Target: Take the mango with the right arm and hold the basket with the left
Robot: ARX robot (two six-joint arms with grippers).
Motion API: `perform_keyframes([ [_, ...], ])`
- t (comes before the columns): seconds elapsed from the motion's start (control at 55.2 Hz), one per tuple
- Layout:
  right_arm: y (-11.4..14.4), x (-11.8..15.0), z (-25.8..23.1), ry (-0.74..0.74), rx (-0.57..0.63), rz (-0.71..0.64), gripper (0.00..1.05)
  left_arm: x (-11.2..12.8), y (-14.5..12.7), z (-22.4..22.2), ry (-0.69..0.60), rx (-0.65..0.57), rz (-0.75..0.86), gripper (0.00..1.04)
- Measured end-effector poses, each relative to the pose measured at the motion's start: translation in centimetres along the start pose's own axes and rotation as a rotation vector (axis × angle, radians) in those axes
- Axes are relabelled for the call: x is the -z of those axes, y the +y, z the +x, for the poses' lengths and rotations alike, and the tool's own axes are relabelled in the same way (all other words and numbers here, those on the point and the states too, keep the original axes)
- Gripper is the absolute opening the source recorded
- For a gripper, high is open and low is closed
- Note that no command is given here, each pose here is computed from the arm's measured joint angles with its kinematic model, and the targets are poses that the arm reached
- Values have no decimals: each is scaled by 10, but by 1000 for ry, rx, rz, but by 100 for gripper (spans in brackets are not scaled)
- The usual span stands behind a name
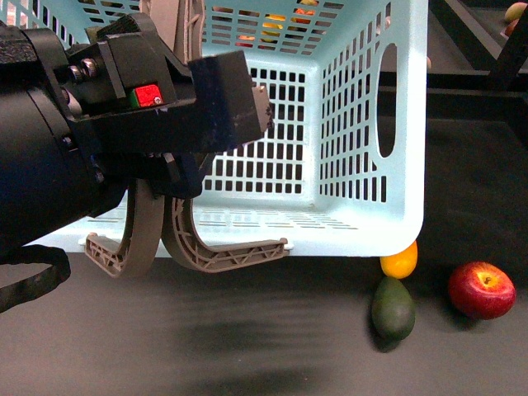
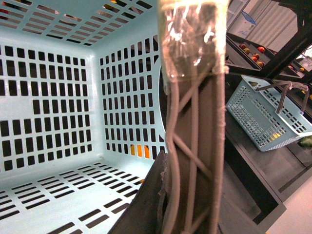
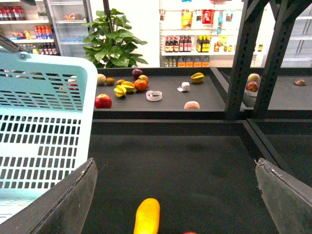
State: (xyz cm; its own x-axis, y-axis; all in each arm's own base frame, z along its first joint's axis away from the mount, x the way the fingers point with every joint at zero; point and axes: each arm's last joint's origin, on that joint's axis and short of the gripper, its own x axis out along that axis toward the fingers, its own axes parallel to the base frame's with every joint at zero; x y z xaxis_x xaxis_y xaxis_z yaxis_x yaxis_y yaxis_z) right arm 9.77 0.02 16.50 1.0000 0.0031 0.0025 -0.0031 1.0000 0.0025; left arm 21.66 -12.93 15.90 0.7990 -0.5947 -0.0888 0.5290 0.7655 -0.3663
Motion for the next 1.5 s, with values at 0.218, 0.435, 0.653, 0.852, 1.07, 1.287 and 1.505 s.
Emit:
perform_keyframes([
  [0.218,-4,1,6,149,135,-6,97,0,0,0,0,0,0,8],
  [0.435,-20,5,47,264,148,29,97,0,0,0,1,1,0,8],
  [0.653,-36,25,101,392,151,56,97,0,0,0,2,0,0,8],
  [0.852,-46,55,137,521,173,78,97,0,0,0,2,0,0,8],
  [1.07,-52,88,174,613,191,77,97,0,0,0,2,1,0,8],
  [1.287,-47,122,205,679,179,65,97,0,0,0,2,0,0,8],
  [1.505,-34,156,233,708,133,52,97,0,0,0,2,1,0,8],
])
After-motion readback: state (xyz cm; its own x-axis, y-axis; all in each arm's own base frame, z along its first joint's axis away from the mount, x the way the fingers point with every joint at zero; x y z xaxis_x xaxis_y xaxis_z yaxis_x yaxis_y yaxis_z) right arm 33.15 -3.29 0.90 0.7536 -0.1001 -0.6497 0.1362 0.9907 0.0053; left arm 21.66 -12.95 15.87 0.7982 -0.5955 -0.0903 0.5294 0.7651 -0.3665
